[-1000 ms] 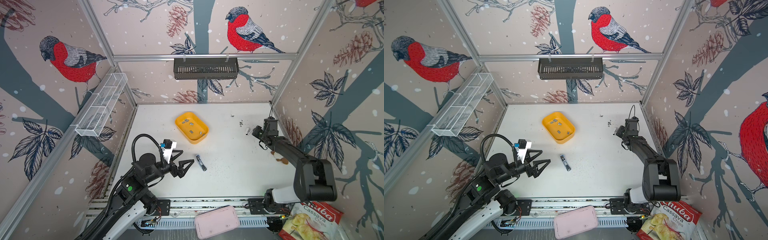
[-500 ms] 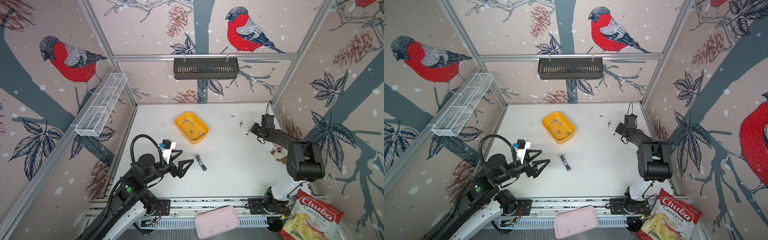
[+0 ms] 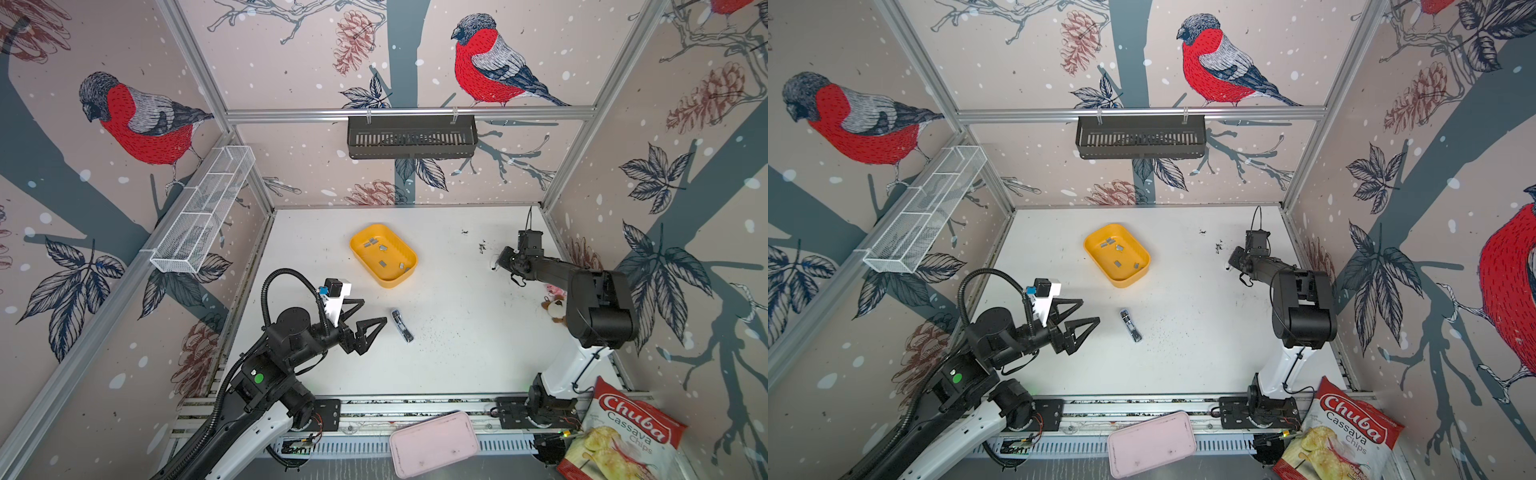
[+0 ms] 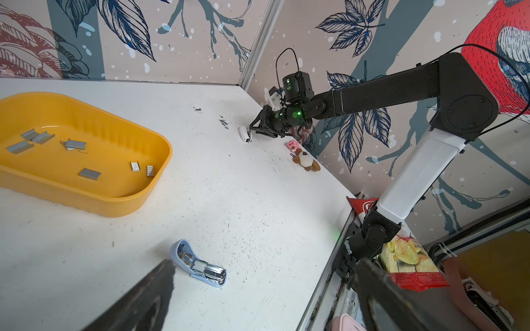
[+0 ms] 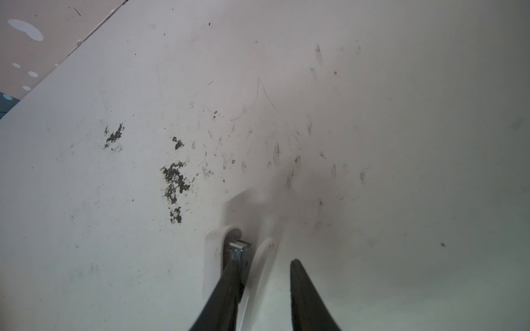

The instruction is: Load the staples into the stapler

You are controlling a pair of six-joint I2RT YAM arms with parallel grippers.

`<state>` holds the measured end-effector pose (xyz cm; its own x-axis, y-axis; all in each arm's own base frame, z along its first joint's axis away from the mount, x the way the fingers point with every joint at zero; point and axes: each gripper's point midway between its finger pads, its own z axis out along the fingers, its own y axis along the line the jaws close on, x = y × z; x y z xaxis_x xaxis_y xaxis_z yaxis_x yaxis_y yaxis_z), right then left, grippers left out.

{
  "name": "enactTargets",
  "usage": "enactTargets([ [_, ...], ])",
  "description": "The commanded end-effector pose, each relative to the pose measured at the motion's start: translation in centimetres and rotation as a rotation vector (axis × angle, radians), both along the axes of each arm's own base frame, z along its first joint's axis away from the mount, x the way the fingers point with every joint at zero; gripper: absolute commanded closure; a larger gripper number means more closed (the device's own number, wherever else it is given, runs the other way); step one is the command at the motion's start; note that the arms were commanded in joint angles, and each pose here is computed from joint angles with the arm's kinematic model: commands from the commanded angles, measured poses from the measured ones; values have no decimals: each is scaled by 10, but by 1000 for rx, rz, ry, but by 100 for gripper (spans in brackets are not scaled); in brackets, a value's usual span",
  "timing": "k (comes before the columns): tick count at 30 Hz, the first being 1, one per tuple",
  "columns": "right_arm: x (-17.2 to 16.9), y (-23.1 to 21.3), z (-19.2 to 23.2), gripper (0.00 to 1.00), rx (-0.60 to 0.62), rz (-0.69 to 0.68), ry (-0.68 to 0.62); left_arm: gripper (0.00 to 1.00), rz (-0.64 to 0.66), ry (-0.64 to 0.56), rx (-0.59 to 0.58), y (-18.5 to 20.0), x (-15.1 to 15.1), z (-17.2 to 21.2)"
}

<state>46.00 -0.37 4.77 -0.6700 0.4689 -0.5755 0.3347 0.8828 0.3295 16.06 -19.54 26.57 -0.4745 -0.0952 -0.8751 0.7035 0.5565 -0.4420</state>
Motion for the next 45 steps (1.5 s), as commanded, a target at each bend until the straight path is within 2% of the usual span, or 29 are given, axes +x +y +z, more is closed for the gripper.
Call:
enactTargets([
  [1,5,0,-1,69,-8,1,-19,3,4,-24,-24,-1,2,8],
  [5,3,-1,-8,71,-9,-2,-7,3,1,-18,-21,-1,3,7],
  [23,-16,10,5,95,-60,15,-52,4,21,21,27,-3,12,-6],
  [29,-37,32,27,95,-70,64,-115,3,57,43,0,-5,22,-6],
  [37,-75,82,53,95,-98,165,-203,5,-18,122,-49,-40,44,-17],
  [45,-126,132,80,95,-17,224,-305,10,-34,209,-97,-61,53,-38],
])
